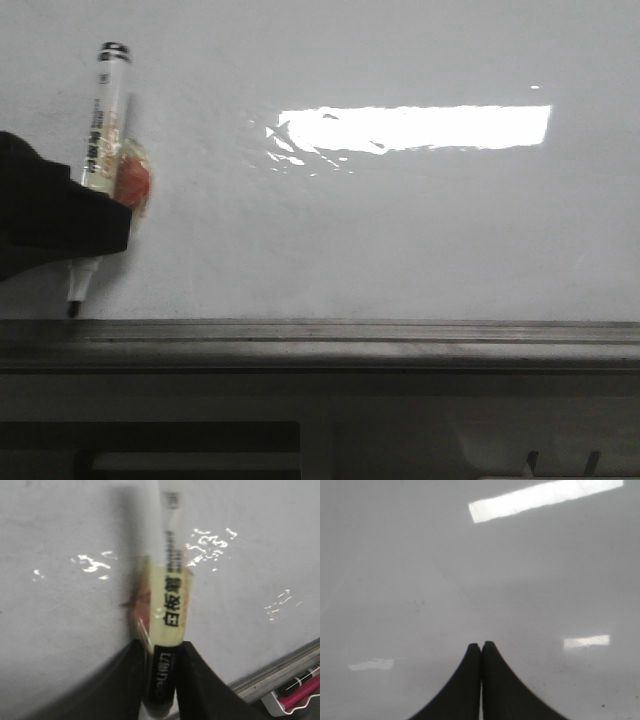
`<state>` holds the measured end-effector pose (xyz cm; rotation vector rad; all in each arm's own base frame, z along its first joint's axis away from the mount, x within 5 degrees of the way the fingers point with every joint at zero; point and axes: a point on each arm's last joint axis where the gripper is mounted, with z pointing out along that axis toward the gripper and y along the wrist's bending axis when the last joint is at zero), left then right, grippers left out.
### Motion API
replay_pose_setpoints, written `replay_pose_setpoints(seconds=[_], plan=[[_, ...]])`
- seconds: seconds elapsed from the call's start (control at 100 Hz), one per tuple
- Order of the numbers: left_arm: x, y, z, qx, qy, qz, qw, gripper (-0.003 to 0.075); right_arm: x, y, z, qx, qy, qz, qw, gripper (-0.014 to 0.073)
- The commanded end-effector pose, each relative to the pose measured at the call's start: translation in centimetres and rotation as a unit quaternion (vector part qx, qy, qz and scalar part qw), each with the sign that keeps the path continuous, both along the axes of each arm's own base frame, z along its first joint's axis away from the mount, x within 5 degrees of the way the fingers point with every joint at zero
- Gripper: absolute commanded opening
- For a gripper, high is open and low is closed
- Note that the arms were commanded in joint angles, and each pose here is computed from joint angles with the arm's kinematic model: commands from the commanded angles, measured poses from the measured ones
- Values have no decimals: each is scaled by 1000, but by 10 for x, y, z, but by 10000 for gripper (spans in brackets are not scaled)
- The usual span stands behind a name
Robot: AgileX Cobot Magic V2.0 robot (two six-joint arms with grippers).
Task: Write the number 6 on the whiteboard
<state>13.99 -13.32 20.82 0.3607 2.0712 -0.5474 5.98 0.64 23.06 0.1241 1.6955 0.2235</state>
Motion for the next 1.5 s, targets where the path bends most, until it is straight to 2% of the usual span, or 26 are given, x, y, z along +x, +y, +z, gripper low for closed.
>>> replay_pose_setpoints(seconds=[0.0, 0.17, 0.28, 0.47, 0.66, 0.81, 0.88, 1.01, 1.08, 1.18, 1.26, 1.36, 1.49], plan=[[6, 2, -4, -10, 11, 39, 999, -24, 1, -2, 19, 5, -51, -12, 999, -63], [6, 2, -4, -11, 14, 36, 999, -21, 1, -1, 19, 11, -46, -9, 999, -63], [3, 0, -1, -10, 16, 17, 1000, -21, 0, 1, 27, 9, -14, 3, 1000, -63], [-3, -7, 21, 1, -24, -58, 998, -21, 1, 6, 41, -45, 12, 46, 998, -63], [-5, -17, 52, 41, -91, -146, 984, -21, 4, 15, 49, -87, 27, 118, 989, -63], [-3, -22, 66, 79, -137, -183, 970, -21, 7, 23, 59, -92, 29, 169, 981, -54], [-3, -22, 67, 98, -157, -195, 963, -21, 9, 28, 65, -101, 30, 197, 975, 13], [-4, -23, 66, 131, -180, -215, 951, -21, 16, 40, 76, -93, 40, 250, 963, 295], [-6, -25, 67, 147, -203, -233, 939, -21, 20, 49, 82, -88, 50, 280, 955, 388], [-14, -33, 67, 173, -241, -275, 914, -21, 27, 63, 90, -95, 58, 322, 940, 398], [-21, -40, 69, 169, -268, -297, 901, -21, 32, 76, 93, -116, 56, 358, 925, 398], [-25, -47, 70, 157, -284, -307, 895, -21, 35, 95, 96, -135, 48, 403, 904, 398], [-23, -52, 65, 162, -277, -312, 894, -21, 39, 116, 103, -131, 27, 433, 892, 398]])
